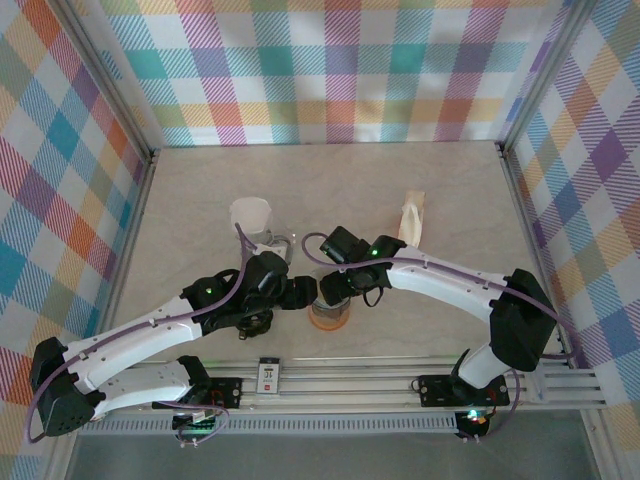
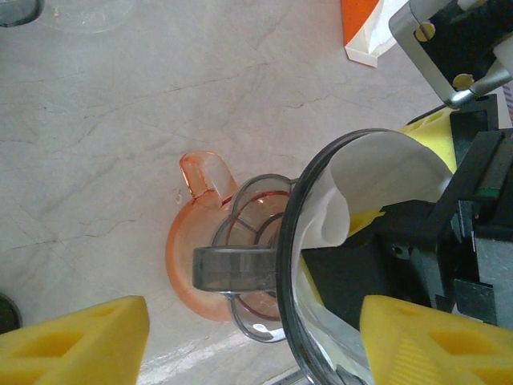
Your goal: Place the coffee filter in the dripper
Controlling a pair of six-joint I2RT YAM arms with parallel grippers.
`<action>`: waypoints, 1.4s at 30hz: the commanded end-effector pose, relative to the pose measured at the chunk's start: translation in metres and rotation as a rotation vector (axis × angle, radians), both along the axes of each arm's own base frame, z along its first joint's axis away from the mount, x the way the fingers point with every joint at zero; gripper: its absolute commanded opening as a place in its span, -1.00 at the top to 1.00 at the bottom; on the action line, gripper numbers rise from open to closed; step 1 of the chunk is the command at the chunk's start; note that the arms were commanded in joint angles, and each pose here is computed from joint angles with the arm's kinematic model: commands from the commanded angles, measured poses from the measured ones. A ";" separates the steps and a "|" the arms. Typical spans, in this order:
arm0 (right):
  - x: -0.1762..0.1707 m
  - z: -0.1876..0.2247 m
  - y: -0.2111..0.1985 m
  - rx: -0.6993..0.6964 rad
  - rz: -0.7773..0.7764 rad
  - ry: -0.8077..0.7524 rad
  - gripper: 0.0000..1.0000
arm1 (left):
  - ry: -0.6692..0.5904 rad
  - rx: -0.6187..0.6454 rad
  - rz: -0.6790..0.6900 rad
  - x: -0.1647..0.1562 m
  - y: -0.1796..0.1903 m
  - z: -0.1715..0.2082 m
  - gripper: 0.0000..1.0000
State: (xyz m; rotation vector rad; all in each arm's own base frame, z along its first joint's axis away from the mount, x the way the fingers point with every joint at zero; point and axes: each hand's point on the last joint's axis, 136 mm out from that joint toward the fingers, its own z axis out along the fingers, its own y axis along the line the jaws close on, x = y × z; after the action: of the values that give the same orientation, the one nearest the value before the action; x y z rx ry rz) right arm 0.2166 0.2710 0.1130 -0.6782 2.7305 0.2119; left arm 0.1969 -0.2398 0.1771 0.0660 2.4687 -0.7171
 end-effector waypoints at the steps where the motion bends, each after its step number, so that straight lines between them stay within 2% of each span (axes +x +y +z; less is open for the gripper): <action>1: -0.002 -0.008 -0.002 -0.014 -0.011 0.013 -0.66 | 0.014 0.016 0.026 0.002 0.005 -0.007 -0.24; 5: -0.001 -0.004 -0.001 -0.006 -0.003 0.004 -0.66 | 0.026 0.033 0.036 0.002 0.009 -0.011 -0.21; 7: -0.001 -0.004 -0.001 -0.008 -0.003 0.003 -0.66 | 0.022 0.011 0.031 0.001 0.007 -0.008 -0.25; 9: -0.002 -0.004 -0.001 -0.008 -0.005 0.006 -0.66 | 0.007 -0.024 0.029 0.002 0.004 -0.001 -0.41; 13: -0.002 -0.003 -0.001 -0.004 -0.007 0.004 -0.66 | -0.011 -0.046 0.027 0.005 0.000 0.008 -0.44; 18: -0.001 -0.002 -0.002 -0.003 -0.010 0.002 -0.67 | 0.023 -0.001 0.022 0.005 -0.001 -0.002 -0.17; 24: -0.001 0.001 -0.001 0.009 -0.019 -0.001 -0.67 | 0.057 0.001 -0.003 -0.003 -0.001 -0.008 0.03; 31: 0.002 0.010 0.003 0.029 -0.023 -0.011 -0.68 | 0.061 -0.009 -0.016 -0.006 0.000 -0.005 0.06; 37: 0.005 0.042 0.009 0.093 -0.010 -0.052 -0.70 | 0.060 0.000 -0.012 -0.004 0.001 -0.006 0.06; 42: 0.000 0.025 0.011 0.072 -0.002 -0.005 -0.70 | 0.061 0.004 -0.010 -0.004 0.001 -0.007 0.06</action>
State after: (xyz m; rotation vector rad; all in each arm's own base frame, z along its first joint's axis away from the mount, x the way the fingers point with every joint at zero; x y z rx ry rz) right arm 0.2214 0.2804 0.1382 -0.6581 2.6801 0.2810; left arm 0.1910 -0.2432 0.1674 0.0592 2.5264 -0.7431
